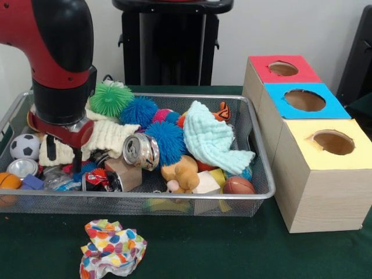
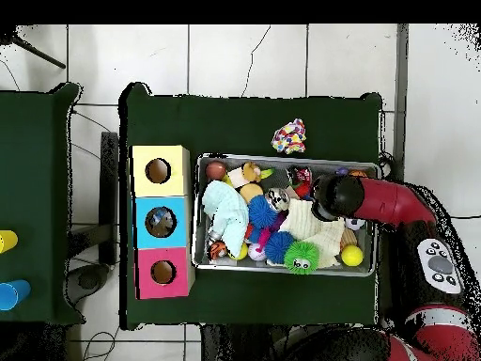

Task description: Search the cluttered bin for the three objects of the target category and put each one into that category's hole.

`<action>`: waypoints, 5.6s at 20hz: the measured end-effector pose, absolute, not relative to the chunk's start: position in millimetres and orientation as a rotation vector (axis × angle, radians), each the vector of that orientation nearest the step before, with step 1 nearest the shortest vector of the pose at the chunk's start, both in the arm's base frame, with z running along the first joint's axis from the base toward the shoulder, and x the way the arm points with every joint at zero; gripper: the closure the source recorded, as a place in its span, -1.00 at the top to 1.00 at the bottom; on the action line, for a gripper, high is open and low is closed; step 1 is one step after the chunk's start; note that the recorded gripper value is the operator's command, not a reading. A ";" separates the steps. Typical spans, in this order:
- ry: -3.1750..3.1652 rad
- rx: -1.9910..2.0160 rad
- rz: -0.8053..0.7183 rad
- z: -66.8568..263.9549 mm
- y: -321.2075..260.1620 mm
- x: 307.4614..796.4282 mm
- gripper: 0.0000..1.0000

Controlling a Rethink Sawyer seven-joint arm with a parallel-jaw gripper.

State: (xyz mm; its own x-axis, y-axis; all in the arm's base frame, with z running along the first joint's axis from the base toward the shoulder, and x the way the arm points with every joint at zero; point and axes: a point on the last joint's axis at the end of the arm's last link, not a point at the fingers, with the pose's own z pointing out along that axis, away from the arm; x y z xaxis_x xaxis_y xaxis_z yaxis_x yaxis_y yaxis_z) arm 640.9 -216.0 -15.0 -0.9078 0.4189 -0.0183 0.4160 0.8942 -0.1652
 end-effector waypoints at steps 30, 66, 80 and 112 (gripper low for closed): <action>-3.243 -0.704 0.209 -47.6 -217.0 647.1 1.00; -3.238 -0.491 0.513 -62.0 -193.2 655.4 -1.00; -3.118 -0.456 0.579 -53.8 -172.6 639.2 -1.00; -3.056 -0.589 0.509 -21.3 -175.6 641.9 1.00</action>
